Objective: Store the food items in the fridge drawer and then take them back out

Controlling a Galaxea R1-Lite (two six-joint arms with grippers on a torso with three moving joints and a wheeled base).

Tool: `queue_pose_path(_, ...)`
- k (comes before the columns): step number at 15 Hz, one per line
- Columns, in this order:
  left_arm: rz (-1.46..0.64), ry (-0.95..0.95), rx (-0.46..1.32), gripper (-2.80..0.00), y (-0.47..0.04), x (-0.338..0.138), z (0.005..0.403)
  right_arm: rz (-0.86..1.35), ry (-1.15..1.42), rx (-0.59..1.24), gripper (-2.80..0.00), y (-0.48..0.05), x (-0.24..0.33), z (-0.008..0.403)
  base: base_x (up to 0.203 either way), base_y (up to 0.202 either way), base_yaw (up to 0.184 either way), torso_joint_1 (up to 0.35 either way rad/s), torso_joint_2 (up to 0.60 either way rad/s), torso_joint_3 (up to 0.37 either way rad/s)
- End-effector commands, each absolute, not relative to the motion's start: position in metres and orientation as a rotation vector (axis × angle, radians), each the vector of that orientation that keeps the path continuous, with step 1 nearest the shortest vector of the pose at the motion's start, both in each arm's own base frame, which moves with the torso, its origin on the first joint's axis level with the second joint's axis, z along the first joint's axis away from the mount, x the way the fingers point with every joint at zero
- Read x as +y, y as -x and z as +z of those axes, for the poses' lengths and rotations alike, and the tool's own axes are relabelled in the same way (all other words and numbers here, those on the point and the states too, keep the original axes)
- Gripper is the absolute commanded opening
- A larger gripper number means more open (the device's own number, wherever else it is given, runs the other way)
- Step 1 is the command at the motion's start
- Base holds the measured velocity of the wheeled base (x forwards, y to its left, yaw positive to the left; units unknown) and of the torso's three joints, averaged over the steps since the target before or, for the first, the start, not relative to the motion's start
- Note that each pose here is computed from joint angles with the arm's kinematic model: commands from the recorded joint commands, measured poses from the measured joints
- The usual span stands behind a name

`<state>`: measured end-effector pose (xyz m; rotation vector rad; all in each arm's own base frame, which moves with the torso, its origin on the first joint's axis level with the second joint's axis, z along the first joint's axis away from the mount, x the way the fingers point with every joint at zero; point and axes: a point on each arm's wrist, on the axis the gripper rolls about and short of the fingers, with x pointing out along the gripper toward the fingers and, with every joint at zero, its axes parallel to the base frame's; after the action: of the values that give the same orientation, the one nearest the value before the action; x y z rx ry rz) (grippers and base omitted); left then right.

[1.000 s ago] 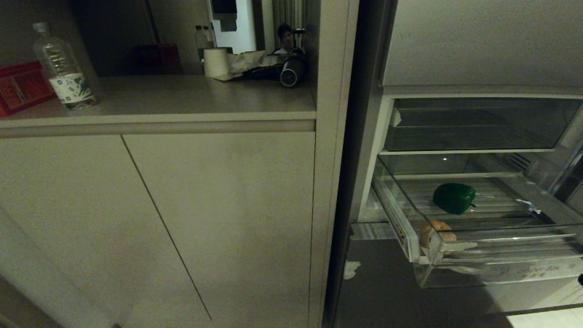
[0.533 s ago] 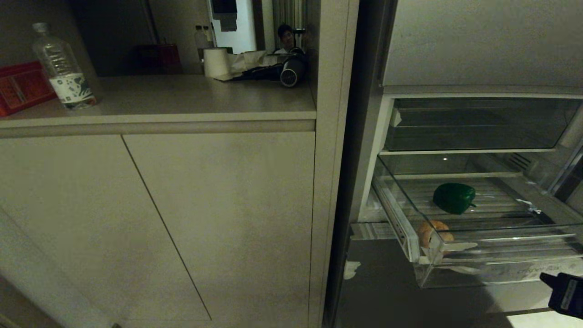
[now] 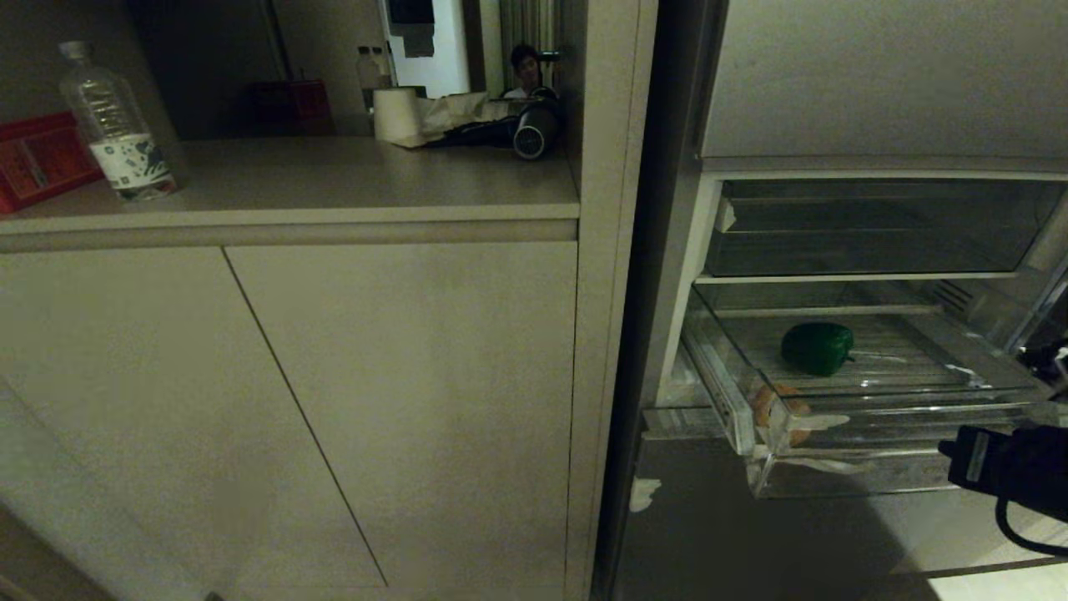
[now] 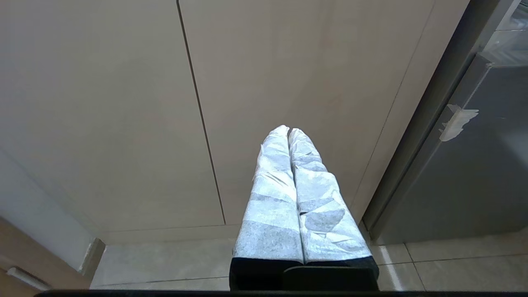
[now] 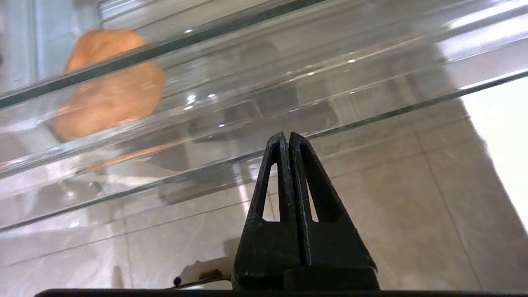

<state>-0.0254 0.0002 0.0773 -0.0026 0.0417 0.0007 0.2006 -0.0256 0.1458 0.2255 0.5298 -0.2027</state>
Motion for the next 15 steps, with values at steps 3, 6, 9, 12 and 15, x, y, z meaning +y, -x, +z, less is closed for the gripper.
queue_pose_path(3, 0.003, 0.003, 0.043, -2.8, 0.025, 0.0, 0.077, -0.168, -0.24, 0.564, -2.8, -0.249, -0.031, 0.141, 0.0, 0.0, 0.0, 0.0, 0.0, 0.0)
queue_pose_path(6, 0.002, 0.003, 0.043, -2.8, 0.025, 0.0, 0.077, -0.131, -0.249, 0.533, -2.8, -0.287, -0.035, 0.136, 0.0, 0.0, 0.0, 0.0, 0.0, 0.0)
queue_pose_path(9, 0.003, 0.003, 0.043, -2.8, 0.025, 0.0, 0.077, -0.092, -0.247, 0.528, -2.8, -0.325, -0.031, 0.12, 0.0, 0.0, 0.0, 0.0, 0.0, 0.0)
queue_pose_path(12, 0.003, 0.003, 0.043, -2.8, 0.025, 0.0, 0.077, -0.028, -0.263, 0.398, -2.8, -0.352, -0.025, 0.124, 0.0, 0.0, 0.0, 0.0, 0.0, 0.0)
queue_pose_path(15, 0.002, 0.003, 0.043, -2.8, 0.025, 0.0, 0.077, 0.007, -0.35, 0.319, -2.8, -0.357, -0.019, 0.135, 0.0, 0.0, 0.0, 0.0, 0.0, 0.0)
